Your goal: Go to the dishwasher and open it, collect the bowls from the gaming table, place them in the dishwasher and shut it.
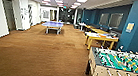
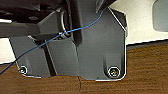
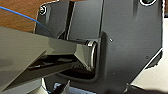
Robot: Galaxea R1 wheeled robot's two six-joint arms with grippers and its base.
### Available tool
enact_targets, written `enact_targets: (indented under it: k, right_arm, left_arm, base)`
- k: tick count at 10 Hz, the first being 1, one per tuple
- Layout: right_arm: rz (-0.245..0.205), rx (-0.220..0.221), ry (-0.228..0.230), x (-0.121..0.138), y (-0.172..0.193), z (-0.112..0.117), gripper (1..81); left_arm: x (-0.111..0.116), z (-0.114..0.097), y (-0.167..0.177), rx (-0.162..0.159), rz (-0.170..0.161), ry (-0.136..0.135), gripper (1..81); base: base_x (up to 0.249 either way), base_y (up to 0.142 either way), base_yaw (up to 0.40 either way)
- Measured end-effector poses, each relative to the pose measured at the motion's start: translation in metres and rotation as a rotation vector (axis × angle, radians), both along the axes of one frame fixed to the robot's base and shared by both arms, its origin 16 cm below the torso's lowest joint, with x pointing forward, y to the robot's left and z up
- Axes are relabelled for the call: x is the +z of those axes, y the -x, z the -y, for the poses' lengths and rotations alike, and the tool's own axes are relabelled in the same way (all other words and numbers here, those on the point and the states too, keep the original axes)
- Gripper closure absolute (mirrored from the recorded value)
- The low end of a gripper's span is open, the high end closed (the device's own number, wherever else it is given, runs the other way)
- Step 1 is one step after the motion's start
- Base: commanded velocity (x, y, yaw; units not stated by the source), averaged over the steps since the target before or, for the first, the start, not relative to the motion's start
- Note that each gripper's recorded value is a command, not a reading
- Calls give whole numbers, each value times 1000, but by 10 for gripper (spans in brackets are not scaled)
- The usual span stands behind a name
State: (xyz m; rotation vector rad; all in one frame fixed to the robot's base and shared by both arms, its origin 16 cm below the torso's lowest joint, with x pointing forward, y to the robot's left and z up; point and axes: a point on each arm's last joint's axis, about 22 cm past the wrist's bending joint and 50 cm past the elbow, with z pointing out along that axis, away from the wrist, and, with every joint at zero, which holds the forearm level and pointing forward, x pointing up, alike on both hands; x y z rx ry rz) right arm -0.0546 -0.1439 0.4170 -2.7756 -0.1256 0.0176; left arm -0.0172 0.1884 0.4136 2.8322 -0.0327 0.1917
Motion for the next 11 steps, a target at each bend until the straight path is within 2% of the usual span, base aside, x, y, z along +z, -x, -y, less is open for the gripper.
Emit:
enact_targets:
  k: [2, 4, 6, 11]
  right_arm:
    - [1, 0, 4, 0, 0, 3, 10]
    - [9, -1, 6, -1, -6, 5, 10]
    - [4, 0, 5, -1, -2, 4, 10]
    - [4, -1, 6, -1, -2, 5, 10]
  left_arm:
    - [0, -1, 0, 0, 1, -1, 10]
    - [2, 13, -8, 1, 13, 18, 10]
    - [1, 9, 0, 0, 0, 13, 10]
    - [1, 8, -5, 0, 8, 11, 10]
  base:
    - [113, 0, 0]
    - [116, 0, 0]
    - [116, 0, 0]
    - [118, 0, 0]
